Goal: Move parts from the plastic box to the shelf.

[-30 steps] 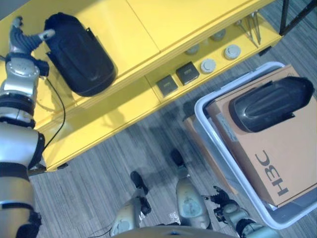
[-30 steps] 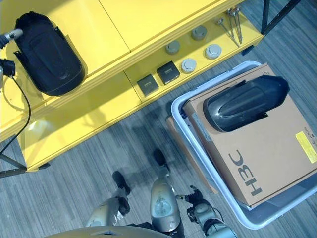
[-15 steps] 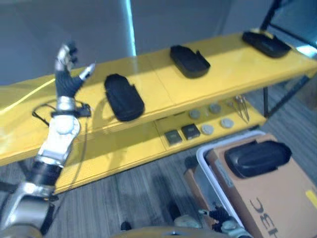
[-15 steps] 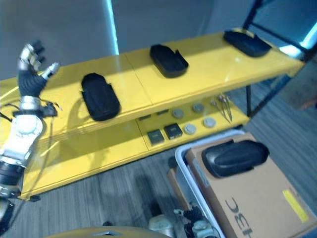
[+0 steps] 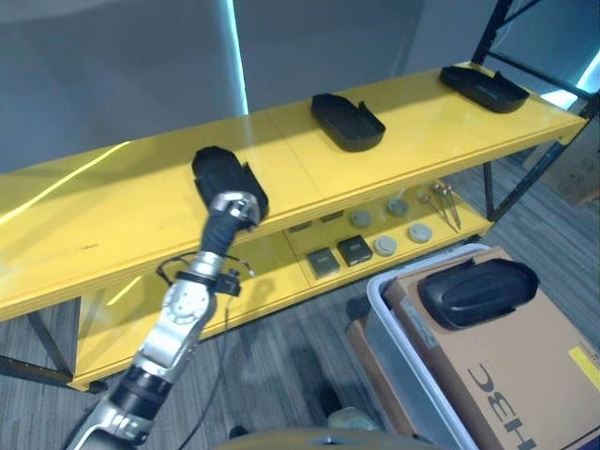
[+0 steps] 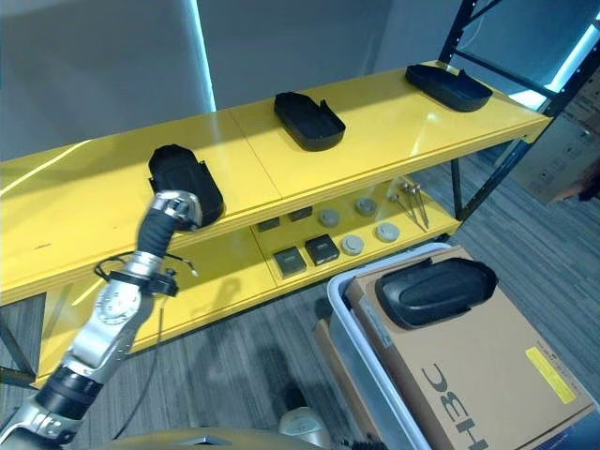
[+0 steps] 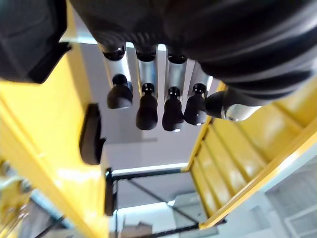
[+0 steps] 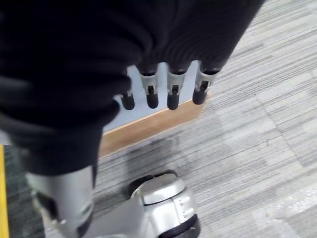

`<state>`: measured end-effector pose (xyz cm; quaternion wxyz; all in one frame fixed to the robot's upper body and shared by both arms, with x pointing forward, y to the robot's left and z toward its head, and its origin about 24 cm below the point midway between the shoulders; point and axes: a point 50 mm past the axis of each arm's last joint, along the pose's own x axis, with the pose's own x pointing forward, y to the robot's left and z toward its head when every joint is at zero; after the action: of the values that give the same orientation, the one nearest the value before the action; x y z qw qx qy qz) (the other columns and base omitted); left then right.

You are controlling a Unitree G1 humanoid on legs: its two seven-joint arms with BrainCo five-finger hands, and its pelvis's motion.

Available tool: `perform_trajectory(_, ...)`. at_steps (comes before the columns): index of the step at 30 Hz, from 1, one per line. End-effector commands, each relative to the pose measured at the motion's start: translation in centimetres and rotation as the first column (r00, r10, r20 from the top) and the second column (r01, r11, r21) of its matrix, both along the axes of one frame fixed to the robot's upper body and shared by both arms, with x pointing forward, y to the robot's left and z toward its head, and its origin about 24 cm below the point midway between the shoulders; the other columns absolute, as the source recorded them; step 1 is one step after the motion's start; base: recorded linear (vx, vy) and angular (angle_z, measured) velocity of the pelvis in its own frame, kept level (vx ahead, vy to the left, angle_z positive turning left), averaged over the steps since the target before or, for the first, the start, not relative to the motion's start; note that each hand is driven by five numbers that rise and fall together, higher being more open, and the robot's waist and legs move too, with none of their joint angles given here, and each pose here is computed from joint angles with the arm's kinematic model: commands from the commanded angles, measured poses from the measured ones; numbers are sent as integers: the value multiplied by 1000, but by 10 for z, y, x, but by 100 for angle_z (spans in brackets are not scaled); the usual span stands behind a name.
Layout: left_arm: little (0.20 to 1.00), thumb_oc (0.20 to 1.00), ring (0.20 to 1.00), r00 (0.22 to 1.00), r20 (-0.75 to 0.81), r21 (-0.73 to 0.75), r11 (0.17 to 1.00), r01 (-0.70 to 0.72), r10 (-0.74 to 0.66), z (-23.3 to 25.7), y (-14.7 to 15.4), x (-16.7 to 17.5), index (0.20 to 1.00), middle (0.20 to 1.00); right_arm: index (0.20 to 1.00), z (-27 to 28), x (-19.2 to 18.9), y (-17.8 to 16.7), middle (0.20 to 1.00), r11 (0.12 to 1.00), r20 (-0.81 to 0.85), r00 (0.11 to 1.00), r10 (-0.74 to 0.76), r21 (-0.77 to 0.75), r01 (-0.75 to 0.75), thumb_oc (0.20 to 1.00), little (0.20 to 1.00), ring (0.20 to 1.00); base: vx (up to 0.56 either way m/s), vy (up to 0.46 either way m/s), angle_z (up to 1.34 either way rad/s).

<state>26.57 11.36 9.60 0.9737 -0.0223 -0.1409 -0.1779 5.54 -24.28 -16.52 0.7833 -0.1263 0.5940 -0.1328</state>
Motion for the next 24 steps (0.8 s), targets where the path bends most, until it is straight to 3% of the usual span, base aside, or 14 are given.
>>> perform_trajectory(1,200,200,200,1000,-1,-13,999,-30,30,3,3,19,200,200,1000,5,25,-4,1000,999,67,997,26,-23,-25,1000,1000,1000,-36,4,-18)
perform_trajectory(4,200,200,200,986,-133,7,995,-103,103,-26,7,25,200,200,1000,9,37,-7,1000,998,96,995,39,-45,-35,1000,1000,1000,-24,1,-15)
perform_trajectory(9,200,200,200,966,-180,-31,980,-195,186,-31,7,37,200,200,1000,12,47,-7,1000,997,127,991,43,-62,-36,1000,1000,1000,-10,-4,-6)
perform_trajectory(20,200,200,200,943,0,-130,935,-330,333,24,23,62,200,200,1000,13,46,-12,1000,996,137,991,9,-87,3,1000,1000,1000,14,-2,-4)
perform_trajectory(24,200,200,200,927,-8,-91,923,-374,375,20,32,65,200,200,1000,13,44,-13,1000,996,130,992,9,-88,2,1000,1000,1000,16,-6,-1)
